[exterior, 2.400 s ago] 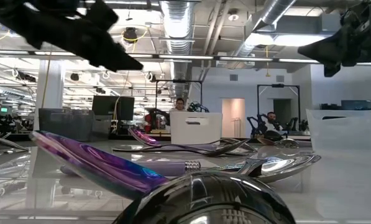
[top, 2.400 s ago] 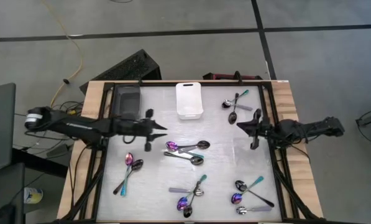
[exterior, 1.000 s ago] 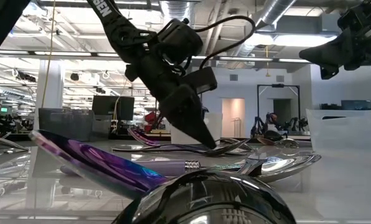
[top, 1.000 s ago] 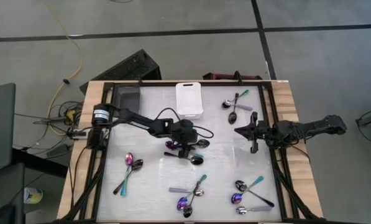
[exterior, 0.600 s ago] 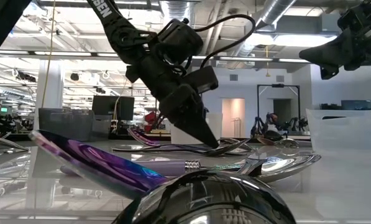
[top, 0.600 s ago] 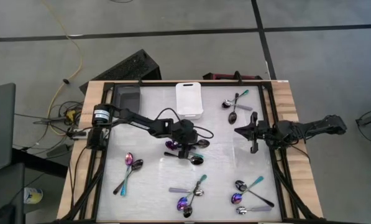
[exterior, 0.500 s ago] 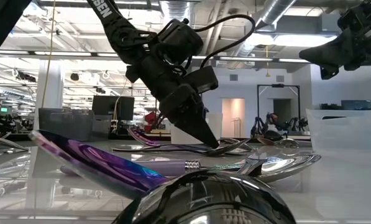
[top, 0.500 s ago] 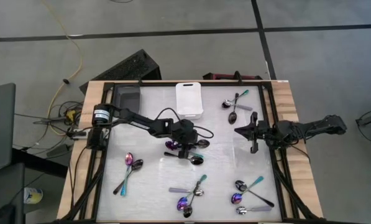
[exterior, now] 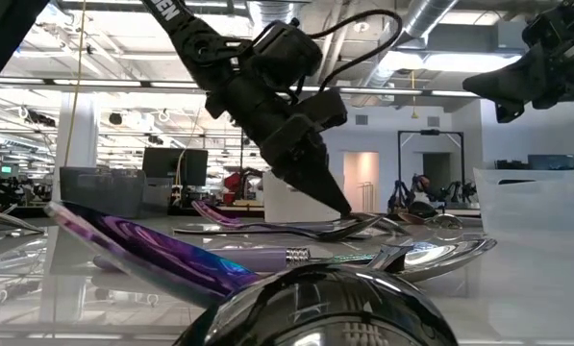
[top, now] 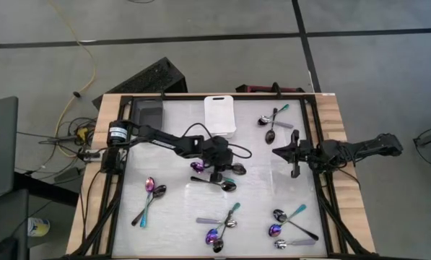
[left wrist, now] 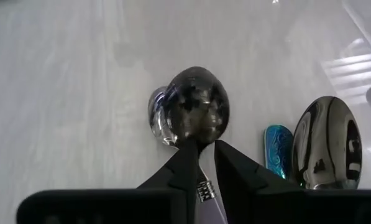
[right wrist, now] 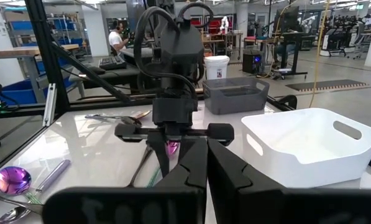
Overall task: Sort silverware by color (type)
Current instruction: Put the black spoon into the white bin
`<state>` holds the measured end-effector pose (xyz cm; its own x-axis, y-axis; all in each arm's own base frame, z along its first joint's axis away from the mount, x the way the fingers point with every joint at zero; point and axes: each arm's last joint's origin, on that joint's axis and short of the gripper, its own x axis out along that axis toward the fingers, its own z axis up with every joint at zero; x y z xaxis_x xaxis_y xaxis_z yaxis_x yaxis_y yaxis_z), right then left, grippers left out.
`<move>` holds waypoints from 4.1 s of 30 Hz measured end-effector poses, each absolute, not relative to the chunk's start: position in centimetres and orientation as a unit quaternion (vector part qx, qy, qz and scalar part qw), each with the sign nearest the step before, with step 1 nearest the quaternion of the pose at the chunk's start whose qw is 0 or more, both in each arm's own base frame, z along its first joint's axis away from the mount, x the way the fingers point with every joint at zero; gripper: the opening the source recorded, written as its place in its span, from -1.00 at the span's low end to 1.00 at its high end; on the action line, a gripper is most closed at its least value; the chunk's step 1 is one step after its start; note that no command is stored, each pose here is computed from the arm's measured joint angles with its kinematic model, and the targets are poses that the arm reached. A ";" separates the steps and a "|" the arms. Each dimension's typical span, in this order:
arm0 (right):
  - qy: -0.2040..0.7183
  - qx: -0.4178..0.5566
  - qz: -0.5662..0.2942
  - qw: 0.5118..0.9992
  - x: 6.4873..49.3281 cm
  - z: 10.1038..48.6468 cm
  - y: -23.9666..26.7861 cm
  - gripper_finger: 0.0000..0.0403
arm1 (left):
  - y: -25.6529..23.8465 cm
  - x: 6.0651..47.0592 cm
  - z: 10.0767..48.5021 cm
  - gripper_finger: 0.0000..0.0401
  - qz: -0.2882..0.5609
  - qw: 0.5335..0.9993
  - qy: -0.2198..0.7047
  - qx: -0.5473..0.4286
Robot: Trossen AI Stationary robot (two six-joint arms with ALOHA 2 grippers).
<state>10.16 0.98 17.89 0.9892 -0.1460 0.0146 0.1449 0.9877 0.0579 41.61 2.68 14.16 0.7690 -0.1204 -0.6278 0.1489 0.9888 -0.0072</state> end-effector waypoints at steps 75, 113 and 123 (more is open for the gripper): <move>-0.023 0.032 -0.077 0.996 10.1 18.2 0.9 -0.83 | 15.3 35.4 25.8 -0.99 0.212 0.924 0.184 -0.262; -0.007 0.010 -0.073 0.997 10.1 17.9 1.0 -0.83 | 18.3 35.6 20.6 -1.00 0.298 0.840 0.209 -0.403; -0.007 0.010 -0.073 0.997 10.1 17.9 1.0 -0.83 | 18.3 35.7 20.6 -0.87 0.292 0.850 0.215 -0.383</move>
